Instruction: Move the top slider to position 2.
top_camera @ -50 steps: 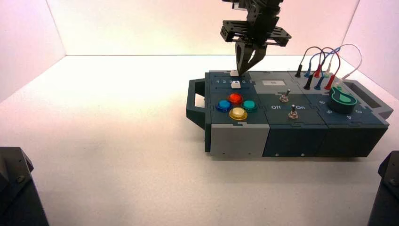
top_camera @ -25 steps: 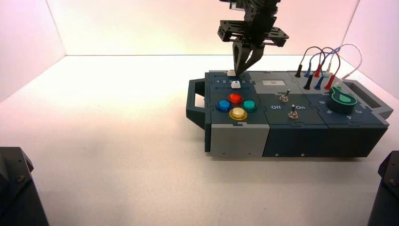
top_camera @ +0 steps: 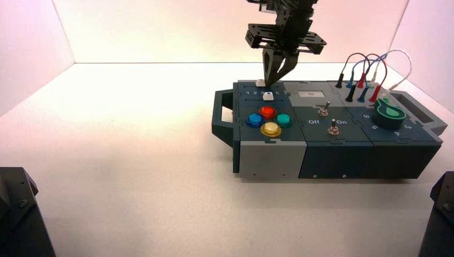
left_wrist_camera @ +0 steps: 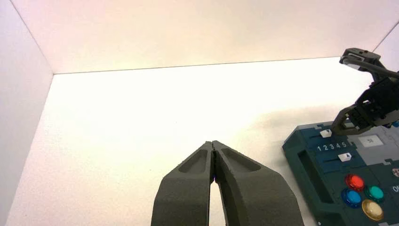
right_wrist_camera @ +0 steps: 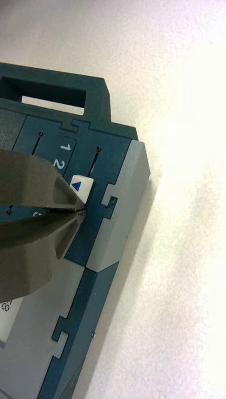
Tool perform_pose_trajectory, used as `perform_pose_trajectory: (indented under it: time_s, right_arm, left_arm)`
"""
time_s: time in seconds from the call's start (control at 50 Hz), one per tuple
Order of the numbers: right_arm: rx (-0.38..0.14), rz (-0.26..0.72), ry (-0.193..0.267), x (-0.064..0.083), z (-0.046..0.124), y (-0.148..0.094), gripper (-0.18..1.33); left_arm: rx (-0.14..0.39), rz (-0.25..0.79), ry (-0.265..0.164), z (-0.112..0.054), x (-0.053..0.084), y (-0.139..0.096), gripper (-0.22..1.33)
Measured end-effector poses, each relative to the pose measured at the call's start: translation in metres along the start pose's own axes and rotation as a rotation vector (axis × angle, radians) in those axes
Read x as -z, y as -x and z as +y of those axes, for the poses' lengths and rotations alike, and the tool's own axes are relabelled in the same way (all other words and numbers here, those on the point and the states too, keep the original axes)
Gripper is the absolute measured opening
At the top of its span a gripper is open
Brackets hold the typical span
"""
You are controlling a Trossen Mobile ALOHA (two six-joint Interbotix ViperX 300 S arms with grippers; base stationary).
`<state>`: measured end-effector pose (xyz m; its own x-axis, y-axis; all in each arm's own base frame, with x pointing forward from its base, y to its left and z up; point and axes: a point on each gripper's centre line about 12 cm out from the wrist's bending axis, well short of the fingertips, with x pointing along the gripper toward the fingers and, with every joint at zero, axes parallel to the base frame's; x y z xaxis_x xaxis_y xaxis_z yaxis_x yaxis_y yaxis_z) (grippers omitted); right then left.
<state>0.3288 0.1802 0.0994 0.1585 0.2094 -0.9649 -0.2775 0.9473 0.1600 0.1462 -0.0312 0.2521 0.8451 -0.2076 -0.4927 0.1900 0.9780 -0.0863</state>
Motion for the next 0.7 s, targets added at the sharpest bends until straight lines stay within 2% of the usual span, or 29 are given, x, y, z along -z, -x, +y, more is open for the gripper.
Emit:
perform_pose_trajectory:
  time_s: [0.7]
  right_arm:
    - [-0.004, 0.009, 0.001, -0.0045, 0.0031, -0.0025, -0.14]
  left_arm:
    - [0.0, -0.002, 0.0, 0.0, -0.0006, 0.0002, -0.16]
